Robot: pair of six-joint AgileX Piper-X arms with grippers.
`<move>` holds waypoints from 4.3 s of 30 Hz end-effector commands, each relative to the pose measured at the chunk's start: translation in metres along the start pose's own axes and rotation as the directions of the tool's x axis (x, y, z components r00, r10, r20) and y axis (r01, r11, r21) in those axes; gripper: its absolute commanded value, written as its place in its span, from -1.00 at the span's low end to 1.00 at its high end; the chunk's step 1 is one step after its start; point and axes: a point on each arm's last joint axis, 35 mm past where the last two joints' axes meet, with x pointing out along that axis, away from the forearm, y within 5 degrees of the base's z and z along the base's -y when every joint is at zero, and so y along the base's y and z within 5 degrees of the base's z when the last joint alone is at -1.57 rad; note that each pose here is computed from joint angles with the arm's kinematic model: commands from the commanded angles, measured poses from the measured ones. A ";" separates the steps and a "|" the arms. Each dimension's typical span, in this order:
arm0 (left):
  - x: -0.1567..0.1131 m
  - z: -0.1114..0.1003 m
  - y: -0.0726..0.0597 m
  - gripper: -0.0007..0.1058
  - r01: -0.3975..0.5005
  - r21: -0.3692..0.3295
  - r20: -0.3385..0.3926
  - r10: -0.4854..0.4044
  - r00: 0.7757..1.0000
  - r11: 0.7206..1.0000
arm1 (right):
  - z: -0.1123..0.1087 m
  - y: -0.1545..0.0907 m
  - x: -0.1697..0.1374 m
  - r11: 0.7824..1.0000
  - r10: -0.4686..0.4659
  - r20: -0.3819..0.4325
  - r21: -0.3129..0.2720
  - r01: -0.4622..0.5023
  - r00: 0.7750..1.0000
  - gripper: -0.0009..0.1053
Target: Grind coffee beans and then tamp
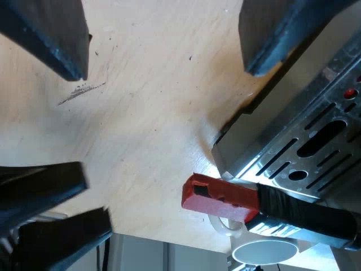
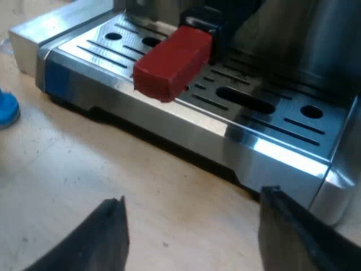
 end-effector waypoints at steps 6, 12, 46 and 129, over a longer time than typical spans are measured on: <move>0.000 0.002 -0.001 0.15 0.014 0.005 0.010 -0.014 1.000 1.000 | 0.006 0.013 0.016 0.992 -0.073 0.067 0.109 0.066 0.995 -0.23; 0.000 0.002 -0.001 0.15 0.014 0.006 0.011 -0.014 1.000 1.000 | 0.007 0.023 0.027 0.984 -0.116 0.093 0.145 0.102 0.989 -0.34; 0.000 0.002 -0.001 0.15 0.014 0.000 0.011 -0.014 1.000 1.000 | 0.018 0.046 0.064 0.934 -0.318 0.015 0.175 0.311 0.948 -0.56; -0.029 0.023 -0.022 0.15 0.044 0.059 0.147 -0.053 0.988 0.997 | 0.138 -0.022 0.047 0.928 0.001 -0.415 0.339 0.154 0.910 0.15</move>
